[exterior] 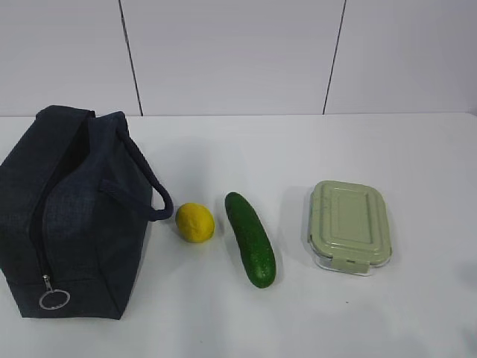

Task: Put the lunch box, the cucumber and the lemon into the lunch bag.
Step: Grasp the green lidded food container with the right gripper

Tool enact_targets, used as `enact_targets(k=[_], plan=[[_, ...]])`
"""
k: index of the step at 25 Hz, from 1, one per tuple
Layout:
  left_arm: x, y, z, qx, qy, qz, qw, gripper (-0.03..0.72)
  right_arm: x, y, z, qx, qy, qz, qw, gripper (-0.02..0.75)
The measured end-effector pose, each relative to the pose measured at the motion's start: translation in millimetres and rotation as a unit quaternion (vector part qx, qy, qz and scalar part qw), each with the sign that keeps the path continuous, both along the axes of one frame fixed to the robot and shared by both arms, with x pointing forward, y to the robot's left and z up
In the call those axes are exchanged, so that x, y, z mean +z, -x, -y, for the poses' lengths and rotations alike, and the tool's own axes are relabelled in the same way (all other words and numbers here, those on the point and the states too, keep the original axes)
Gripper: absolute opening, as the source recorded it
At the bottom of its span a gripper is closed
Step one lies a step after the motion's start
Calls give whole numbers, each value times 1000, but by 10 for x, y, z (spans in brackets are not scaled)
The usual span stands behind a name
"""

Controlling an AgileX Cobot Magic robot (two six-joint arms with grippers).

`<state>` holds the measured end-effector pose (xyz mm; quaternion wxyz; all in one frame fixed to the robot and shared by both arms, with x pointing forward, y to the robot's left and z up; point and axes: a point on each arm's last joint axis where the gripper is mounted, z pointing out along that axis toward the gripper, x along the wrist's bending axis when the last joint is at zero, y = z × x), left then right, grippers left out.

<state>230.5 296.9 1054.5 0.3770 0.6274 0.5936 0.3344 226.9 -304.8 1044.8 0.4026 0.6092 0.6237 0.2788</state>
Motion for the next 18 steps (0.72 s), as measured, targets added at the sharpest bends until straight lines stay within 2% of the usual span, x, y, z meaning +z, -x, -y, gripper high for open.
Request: enact_targets(k=[10,14,16,18], plan=[[0,0,0,0,0,0,1000,239,5,-3,0,0,1,3,1000,8],[0,0,0,0,0,0,1000,239,121,-51,1,2,2,19,1000,12],[0,0,0,0,0,0,1000,239,205,-158,-5,7,-6,6,1000,52],[0,0,0,0,0,0,1000,239,284,-308,-12,13,-18,-24,999,136]])
